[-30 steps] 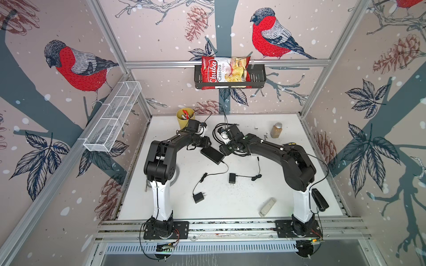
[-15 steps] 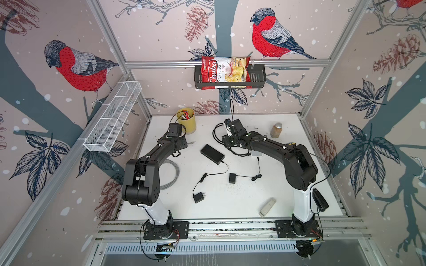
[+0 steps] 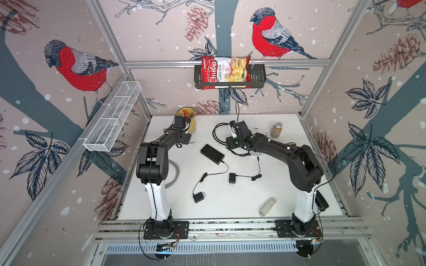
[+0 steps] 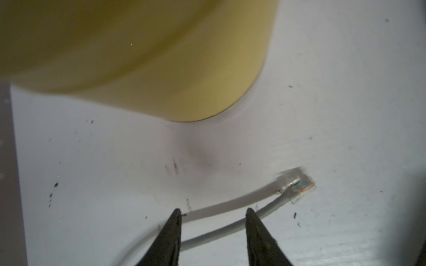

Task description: Insert the plug into the switch port

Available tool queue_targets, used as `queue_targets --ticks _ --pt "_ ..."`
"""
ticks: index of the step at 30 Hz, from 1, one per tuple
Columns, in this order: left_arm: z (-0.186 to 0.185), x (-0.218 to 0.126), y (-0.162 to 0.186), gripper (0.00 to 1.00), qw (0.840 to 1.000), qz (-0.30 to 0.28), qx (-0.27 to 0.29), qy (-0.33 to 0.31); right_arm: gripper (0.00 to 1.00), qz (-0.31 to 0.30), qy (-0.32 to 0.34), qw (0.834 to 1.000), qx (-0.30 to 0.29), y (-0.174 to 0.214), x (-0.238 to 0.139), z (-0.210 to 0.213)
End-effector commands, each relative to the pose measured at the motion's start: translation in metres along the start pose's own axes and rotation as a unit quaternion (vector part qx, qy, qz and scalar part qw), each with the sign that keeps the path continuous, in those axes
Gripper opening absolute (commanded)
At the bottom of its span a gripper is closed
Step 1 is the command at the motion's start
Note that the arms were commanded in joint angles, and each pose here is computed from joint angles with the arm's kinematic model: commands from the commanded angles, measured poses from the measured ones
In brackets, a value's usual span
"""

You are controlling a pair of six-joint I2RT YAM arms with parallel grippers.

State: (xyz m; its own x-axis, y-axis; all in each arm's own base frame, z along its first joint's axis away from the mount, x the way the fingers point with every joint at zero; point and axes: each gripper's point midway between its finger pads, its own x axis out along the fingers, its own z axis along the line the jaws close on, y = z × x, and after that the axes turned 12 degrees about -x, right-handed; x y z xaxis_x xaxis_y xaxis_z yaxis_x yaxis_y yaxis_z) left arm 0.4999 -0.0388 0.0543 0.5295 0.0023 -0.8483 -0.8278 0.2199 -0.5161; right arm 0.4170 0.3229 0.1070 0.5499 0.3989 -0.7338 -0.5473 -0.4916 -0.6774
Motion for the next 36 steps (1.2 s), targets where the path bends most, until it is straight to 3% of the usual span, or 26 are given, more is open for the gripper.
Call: queue_targets --ticks 1,8,11,19,25,30,36 --pt "-0.024 0.006 0.027 0.45 0.994 0.044 0.081 0.066 0.67 -0.006 -0.011 1.000 0.005 -0.004 -0.004 0.003" --pt "-0.033 0.014 0.031 0.43 0.990 0.058 0.081 0.095 0.67 -0.001 -0.009 1.000 0.009 -0.004 -0.002 0.002" --pt "-0.037 0.018 0.035 0.27 0.989 0.068 0.079 0.107 0.67 0.002 -0.009 1.000 0.012 -0.003 0.000 0.002" --pt "-0.051 -0.008 0.025 0.00 0.987 0.033 0.095 0.122 0.67 -0.004 -0.025 1.000 0.018 -0.007 -0.005 0.007" --pt "-0.075 -0.072 -0.014 0.00 0.981 -0.068 0.110 0.146 0.65 -0.047 -0.096 0.992 0.061 -0.038 -0.014 0.032" --pt "-0.098 -0.116 -0.037 0.00 0.961 -0.146 0.144 0.187 0.62 -0.101 -0.188 0.967 0.137 -0.078 -0.029 0.055" --pt "-0.124 -0.127 -0.037 0.00 0.932 -0.142 0.199 0.268 0.57 -0.189 -0.250 0.946 0.079 -0.109 -0.044 0.078"
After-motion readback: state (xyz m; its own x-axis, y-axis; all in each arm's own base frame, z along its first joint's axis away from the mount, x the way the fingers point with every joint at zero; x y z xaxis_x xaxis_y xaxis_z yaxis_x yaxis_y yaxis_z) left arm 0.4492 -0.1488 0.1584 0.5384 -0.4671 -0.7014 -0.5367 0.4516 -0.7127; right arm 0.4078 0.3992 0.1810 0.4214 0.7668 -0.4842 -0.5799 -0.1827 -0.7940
